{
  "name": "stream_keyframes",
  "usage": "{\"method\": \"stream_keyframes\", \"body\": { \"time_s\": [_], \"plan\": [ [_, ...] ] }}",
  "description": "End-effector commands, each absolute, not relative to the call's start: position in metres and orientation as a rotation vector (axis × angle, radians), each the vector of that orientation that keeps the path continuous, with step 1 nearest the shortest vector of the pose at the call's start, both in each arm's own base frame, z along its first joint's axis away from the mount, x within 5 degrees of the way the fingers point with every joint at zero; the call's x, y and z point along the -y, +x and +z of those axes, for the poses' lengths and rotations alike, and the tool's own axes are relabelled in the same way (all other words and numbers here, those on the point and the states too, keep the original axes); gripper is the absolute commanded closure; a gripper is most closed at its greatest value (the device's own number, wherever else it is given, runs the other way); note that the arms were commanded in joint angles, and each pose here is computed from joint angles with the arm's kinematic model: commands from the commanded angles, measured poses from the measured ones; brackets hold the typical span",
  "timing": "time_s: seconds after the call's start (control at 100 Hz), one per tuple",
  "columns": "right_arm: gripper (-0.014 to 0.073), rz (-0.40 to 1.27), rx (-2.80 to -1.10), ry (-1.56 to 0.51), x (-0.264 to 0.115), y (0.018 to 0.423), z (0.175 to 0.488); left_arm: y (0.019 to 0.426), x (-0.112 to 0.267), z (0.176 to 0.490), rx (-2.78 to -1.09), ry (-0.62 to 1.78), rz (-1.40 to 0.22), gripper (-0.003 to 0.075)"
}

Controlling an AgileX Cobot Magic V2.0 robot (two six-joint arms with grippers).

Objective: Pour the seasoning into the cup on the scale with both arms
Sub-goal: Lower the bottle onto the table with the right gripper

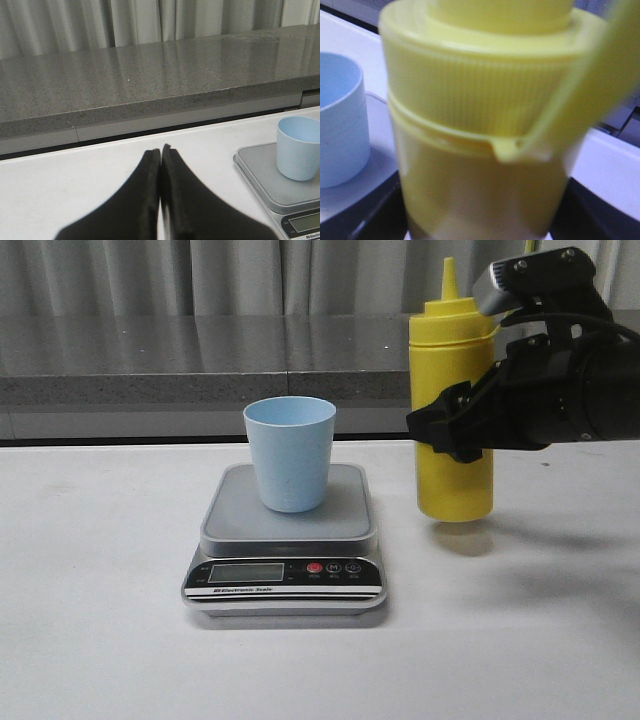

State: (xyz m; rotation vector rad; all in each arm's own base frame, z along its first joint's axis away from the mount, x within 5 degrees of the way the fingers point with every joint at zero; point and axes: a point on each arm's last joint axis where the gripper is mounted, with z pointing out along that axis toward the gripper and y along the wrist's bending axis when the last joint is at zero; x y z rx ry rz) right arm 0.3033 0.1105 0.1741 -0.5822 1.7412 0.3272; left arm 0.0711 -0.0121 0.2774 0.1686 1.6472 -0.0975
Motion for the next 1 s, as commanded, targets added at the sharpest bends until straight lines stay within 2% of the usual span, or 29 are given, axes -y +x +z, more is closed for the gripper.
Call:
{"method": "stream_keyframes", "body": {
  "time_s": [0.0, 0.38, 0.45, 0.6, 0.7, 0.99],
  "plan": [
    [0.0256, 0.328, -1.612, -0.544, -0.11, 0.308, 0.193, 0.071, 0.012, 0.294, -1.548, 0.149, -0.1, 0.074],
    [0.0247, 0.331, -1.665, -0.512, -0.109, 0.313, 0.175, 0.071, 0.012, 0.294, -1.548, 0.149, -0.1, 0.074],
    [0.0207, 0.332, -1.662, -0.511, -0.109, 0.313, 0.175, 0.071, 0.012, 0.294, -1.548, 0.149, -0.1, 0.074],
    [0.0034, 0.332, -1.662, -0.511, -0.109, 0.313, 0.175, 0.071, 0.012, 0.294, -1.548, 0.149, -0.1, 0.074],
    [-0.0043, 0.332, -1.662, -0.511, -0.109, 0.313, 0.175, 0.071, 0.012, 0.294, -1.548, 0.149, -0.1, 0.074],
    [-0.0052, 0.332, -1.657, -0.511, -0.109, 0.313, 0.177, 0.071, 0.012, 0.294, -1.548, 0.149, -0.1, 0.074]
  ]
}}
